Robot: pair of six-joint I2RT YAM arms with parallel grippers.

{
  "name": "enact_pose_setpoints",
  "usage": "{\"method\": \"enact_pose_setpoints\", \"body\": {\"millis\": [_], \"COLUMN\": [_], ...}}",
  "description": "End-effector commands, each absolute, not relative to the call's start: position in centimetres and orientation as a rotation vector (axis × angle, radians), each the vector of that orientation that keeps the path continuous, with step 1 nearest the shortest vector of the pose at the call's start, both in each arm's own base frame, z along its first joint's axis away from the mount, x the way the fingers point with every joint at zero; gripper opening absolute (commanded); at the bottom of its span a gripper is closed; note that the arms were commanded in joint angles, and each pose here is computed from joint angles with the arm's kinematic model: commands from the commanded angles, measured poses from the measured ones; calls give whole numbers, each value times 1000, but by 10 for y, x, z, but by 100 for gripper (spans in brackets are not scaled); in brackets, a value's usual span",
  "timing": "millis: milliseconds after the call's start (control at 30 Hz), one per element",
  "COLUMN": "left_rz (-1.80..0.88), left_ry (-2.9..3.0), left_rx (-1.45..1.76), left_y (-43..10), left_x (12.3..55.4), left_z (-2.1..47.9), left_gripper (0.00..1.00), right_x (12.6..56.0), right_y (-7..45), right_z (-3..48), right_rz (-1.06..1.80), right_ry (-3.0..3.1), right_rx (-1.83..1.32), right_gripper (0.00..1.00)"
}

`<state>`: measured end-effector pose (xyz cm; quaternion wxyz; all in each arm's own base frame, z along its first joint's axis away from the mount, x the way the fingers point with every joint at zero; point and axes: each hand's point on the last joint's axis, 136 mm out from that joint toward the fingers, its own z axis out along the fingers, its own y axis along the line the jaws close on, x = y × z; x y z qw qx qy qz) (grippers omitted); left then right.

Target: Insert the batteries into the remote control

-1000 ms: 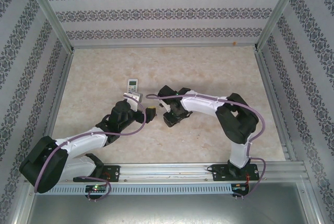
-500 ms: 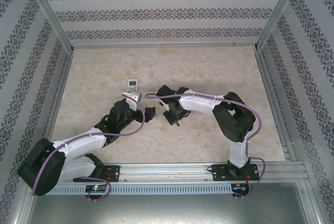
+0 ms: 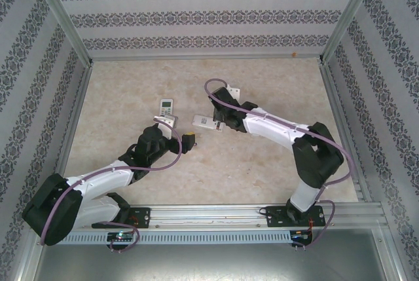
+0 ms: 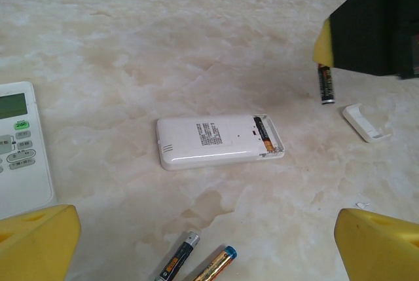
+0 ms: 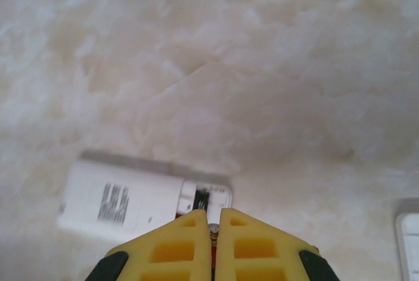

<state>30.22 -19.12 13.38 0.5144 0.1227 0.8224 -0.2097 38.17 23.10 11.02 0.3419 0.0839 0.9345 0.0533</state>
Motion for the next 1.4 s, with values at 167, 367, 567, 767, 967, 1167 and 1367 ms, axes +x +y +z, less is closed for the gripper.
{"method": "enact_pose_setpoints", "body": {"millis": [167,367,567,767,967,1167,1367], "left_rz": [-501,-497,-493,-490,-489,-493,-492], "left_ry": [1969,1969,1970,1973,1974,1973,1972], "left_rx": [272,272,271,273,273,275,276], "left_y": [-186,-186,-185,-185,-185,-186,-186], "left_x": [304,304,304,305,305,305,304], "left_z": [133,133,133,131,131,132,132], "left_gripper": [100,100,100,100,100,100,100], "right_x": [405,404,398,393,388,383,379], "right_y": [232,236,234,236,238,236,235], "right_z": [76,58,41,35,32,29,32], "right_rz": [112,113,100,124,146,168,191], "right_ry": [2380,2419,2459,2491,2521,2546,2551], "right_rx": [450,448,438,440,457,509,552], "right_gripper": [6,6,7,10,14,17,18]}}
